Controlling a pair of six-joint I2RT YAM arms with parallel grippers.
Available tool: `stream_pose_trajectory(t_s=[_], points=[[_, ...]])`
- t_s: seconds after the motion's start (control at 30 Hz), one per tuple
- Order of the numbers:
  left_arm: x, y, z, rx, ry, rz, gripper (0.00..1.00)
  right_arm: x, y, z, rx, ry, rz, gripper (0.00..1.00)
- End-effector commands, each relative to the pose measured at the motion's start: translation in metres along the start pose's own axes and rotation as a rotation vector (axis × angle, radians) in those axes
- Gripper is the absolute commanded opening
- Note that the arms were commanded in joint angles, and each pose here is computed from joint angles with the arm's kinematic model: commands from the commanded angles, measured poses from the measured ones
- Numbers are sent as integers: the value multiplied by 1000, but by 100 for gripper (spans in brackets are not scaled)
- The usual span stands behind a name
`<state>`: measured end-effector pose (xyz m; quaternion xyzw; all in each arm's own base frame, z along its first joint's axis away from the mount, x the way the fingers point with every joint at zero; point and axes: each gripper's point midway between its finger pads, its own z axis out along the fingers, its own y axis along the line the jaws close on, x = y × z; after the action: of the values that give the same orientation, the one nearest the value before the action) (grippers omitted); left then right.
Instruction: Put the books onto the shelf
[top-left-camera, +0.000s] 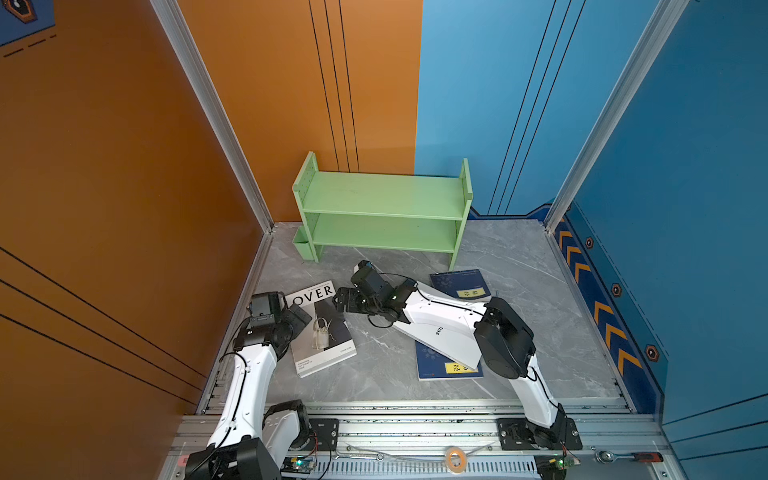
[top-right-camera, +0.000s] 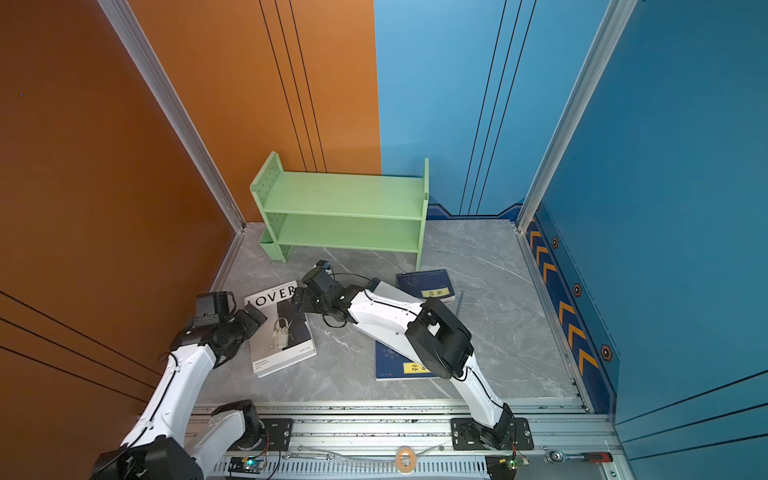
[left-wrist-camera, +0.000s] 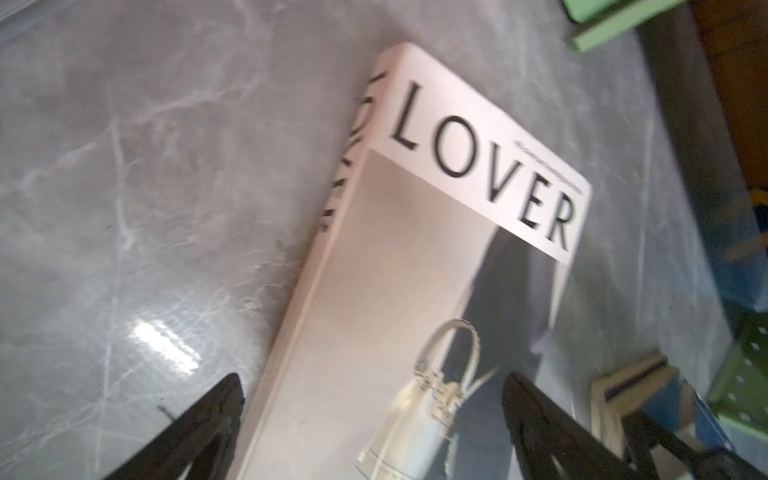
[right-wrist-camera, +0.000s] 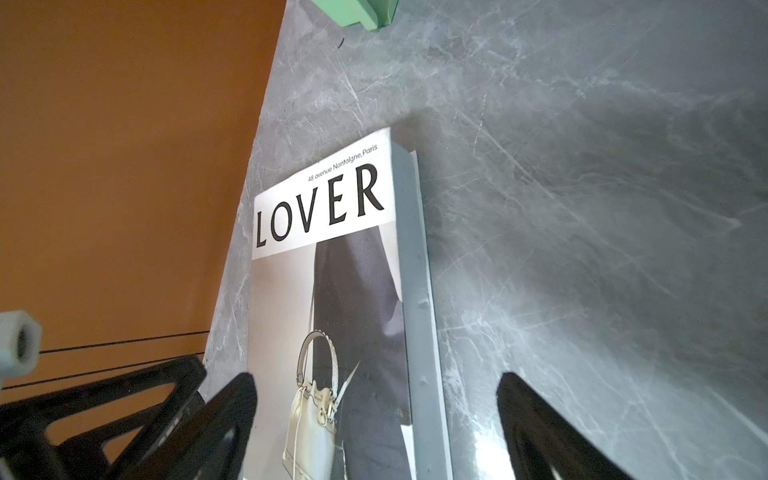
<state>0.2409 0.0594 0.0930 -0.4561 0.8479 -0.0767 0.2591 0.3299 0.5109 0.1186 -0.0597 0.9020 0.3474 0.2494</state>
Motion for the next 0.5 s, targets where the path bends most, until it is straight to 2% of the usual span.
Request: stream_pose_trajectory(t_s=[0.0,0.13,0.33,0.47], points=[[1,25,14,-66,-23,-115,98,15,-12,16,56,42,-44,89],[7,37,22,-110,-19,-141,98,22,-10,29,39,77,-40,82],[13,29,29,-64,18,-138,98,34,-18,46,34,125,-1,66],[18,21,34,-16,45,-132,98,38,-15,49,-3,143,5,61]])
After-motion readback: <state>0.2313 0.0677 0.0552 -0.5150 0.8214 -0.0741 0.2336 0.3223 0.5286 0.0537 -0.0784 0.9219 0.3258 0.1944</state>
